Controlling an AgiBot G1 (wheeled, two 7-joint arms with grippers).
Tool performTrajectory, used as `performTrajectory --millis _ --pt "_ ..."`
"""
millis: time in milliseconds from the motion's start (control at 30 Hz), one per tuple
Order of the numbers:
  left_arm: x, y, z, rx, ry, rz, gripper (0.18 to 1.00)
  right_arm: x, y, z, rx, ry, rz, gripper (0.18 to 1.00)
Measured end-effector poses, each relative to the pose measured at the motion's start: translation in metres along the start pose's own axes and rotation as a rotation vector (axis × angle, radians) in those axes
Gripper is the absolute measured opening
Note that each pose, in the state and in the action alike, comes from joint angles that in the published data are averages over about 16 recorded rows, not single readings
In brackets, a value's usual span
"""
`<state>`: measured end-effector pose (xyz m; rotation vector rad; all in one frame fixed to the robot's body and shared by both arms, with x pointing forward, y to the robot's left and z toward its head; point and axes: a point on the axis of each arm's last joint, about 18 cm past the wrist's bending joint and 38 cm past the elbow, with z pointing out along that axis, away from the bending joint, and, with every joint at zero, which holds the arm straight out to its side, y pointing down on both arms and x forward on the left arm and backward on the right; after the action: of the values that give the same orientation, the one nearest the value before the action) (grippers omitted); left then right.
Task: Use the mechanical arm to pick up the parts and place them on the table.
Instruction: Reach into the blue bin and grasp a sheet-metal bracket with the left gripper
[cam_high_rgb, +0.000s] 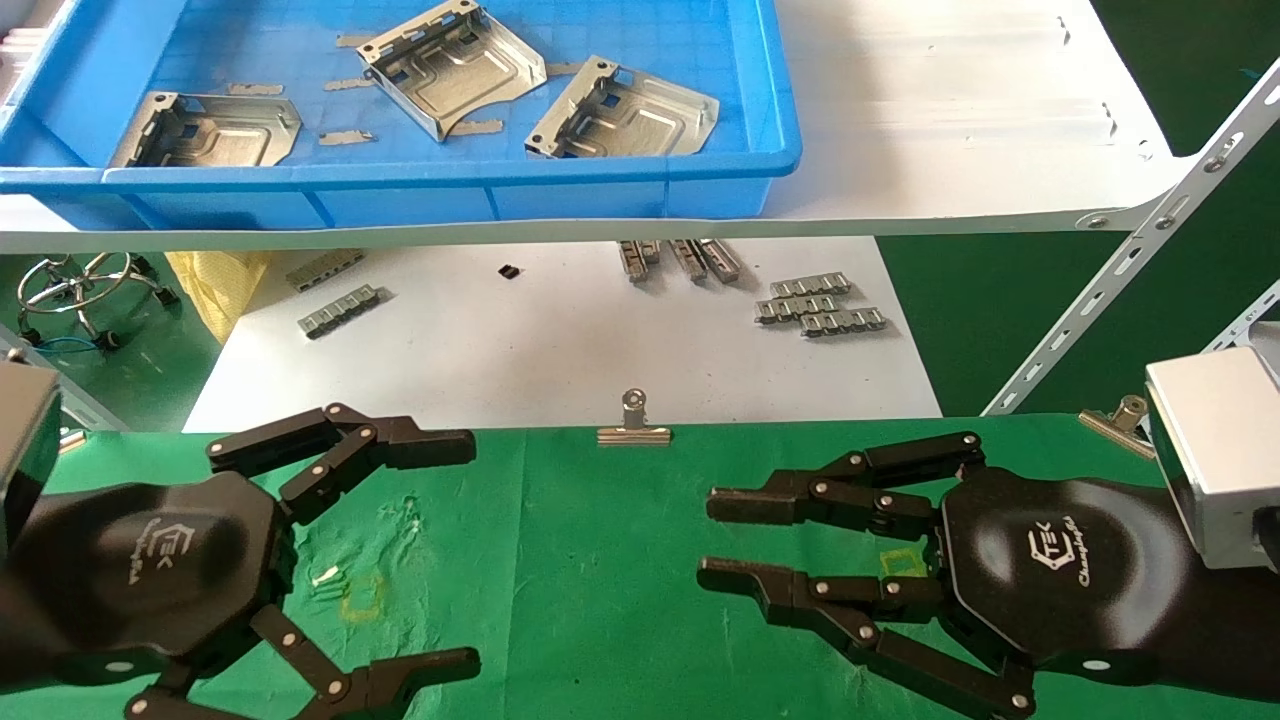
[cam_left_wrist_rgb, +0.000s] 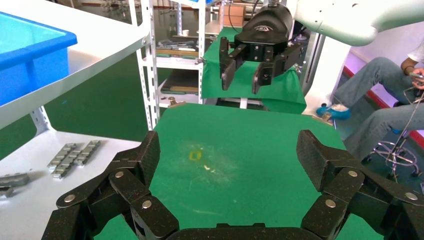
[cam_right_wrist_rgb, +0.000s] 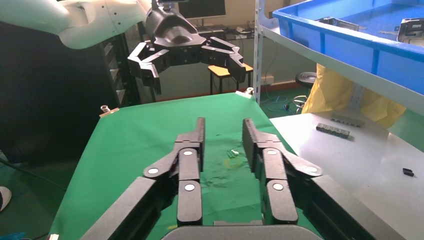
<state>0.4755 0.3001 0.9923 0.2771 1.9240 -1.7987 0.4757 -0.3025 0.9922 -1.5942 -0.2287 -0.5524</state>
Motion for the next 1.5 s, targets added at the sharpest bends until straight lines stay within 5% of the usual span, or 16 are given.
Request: performTrajectory --millis 333,667,1033,1500 --pt "-0.001 0.000 0.001 -0.001 -0.003 -0.002 1.001 0.000 0.000 0.000 0.000 0.000 0.000 0.281" --pt "-0.028 -0.011 0.010 -0.009 -0.071 0.015 1.001 0.000 0.000 0.000 0.000 0.000 0.000 0.207" --pt "-0.132 -0.064 0.021 0.002 -0.289 0.073 1.001 0.000 0.000 0.000 0.000 0.000 0.000 0.192" --pt "-0.261 -0.115 0.050 -0.110 -0.641 0.018 1.001 0.000 0.000 0.000 0.000 0.000 0.000 0.195"
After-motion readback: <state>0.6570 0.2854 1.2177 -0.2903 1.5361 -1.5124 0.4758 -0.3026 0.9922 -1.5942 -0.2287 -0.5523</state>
